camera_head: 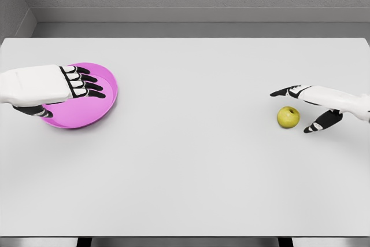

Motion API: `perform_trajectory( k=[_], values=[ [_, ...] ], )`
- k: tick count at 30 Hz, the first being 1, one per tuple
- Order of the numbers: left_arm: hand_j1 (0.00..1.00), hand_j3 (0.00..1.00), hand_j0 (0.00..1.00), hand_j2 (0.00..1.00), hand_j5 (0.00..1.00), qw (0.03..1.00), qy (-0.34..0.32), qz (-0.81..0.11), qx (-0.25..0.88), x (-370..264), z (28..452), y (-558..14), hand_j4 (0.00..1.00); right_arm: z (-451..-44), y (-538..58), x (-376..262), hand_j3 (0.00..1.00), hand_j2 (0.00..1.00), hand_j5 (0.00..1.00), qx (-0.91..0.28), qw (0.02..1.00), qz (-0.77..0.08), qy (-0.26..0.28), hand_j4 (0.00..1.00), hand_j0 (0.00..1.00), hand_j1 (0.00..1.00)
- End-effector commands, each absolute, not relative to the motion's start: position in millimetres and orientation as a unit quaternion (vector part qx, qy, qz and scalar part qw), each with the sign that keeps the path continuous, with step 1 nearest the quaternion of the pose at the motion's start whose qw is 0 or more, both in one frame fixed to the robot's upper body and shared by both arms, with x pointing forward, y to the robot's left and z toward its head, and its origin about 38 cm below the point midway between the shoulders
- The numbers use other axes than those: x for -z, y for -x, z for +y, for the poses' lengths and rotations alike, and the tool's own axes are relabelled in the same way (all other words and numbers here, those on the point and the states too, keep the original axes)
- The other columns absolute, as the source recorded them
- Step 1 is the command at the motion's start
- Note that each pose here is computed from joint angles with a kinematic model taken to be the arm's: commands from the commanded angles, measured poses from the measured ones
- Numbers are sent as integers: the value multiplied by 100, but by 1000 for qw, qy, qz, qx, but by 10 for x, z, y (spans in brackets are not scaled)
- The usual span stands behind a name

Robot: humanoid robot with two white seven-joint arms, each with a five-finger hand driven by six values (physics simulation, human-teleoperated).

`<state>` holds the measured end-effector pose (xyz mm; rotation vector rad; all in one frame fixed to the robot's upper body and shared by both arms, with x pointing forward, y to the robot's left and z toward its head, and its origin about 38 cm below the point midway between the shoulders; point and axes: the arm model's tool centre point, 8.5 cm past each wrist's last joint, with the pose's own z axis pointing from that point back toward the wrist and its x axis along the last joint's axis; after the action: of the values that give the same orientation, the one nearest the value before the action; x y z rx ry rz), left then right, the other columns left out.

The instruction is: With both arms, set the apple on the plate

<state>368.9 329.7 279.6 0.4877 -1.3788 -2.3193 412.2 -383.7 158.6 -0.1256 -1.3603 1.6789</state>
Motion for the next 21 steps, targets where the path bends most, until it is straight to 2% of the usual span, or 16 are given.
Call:
perform_trajectory(
  k=[1,21],
  values=[
    [100,100,100,100,100,200,-174,-494,828,-2804,3299,-3689,100,-3848,-4136,-1559,100,100,100,-678,476,-557,49,100,100,100],
    [100,100,100,100,100,201,-174,-493,829,-2800,3305,-3690,100,-3779,-4151,-1471,100,100,100,-682,477,-553,43,100,100,100]
  ],
)
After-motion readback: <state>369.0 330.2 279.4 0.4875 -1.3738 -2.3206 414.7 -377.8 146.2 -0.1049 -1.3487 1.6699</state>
